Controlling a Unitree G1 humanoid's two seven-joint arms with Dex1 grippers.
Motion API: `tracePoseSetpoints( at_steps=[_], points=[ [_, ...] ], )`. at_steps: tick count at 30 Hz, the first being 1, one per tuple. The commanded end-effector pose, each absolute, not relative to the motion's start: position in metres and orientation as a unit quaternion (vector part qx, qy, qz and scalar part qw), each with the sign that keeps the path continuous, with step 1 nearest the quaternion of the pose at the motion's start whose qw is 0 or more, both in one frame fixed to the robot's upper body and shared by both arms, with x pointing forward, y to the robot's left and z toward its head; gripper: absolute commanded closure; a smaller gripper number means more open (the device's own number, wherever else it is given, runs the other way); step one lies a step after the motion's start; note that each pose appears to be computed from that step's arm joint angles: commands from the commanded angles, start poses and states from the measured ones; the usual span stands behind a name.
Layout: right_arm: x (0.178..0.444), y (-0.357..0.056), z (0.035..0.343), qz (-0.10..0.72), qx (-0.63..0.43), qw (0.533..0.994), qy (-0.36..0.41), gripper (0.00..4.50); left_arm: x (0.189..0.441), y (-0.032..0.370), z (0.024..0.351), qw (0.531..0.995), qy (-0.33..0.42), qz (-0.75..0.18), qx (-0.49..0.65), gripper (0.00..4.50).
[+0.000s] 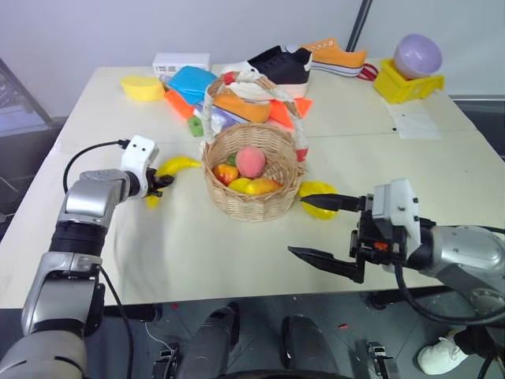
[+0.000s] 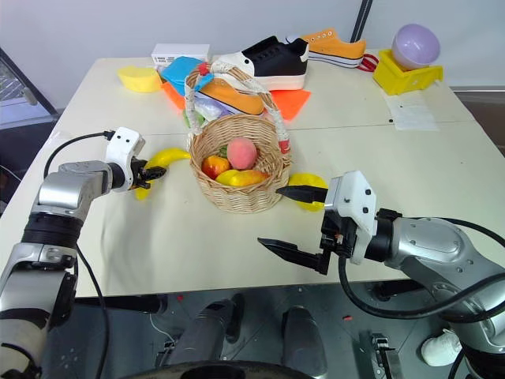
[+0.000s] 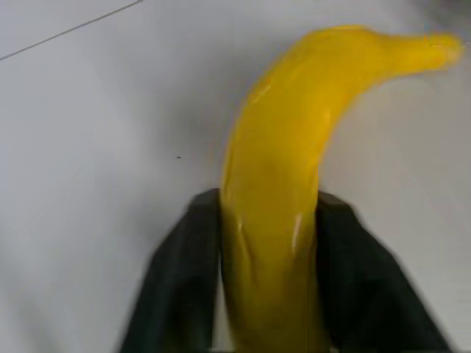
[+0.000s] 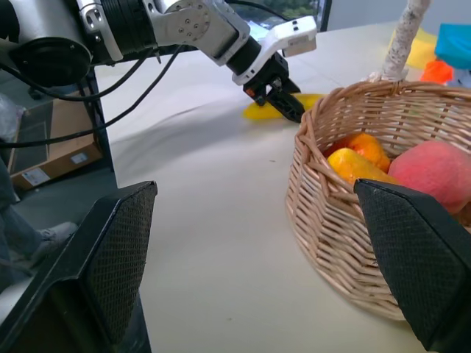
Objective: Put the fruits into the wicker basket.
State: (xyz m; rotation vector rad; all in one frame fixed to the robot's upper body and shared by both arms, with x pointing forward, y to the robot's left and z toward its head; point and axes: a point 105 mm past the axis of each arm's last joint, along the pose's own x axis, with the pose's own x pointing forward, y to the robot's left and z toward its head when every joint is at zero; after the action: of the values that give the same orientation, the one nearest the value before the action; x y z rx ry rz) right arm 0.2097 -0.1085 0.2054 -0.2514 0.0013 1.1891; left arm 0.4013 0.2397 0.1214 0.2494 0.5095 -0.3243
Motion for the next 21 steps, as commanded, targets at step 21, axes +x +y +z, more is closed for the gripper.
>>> tracePoseSetpoints(
  at_steps=[21],
  points=[
    [0.239,-0.159,0.215,0.49,-0.187,0.851,-0.009,0.0,0.354,0.106,0.235,0.907,0.036,-0.389,0.156,3.75]
  ],
)
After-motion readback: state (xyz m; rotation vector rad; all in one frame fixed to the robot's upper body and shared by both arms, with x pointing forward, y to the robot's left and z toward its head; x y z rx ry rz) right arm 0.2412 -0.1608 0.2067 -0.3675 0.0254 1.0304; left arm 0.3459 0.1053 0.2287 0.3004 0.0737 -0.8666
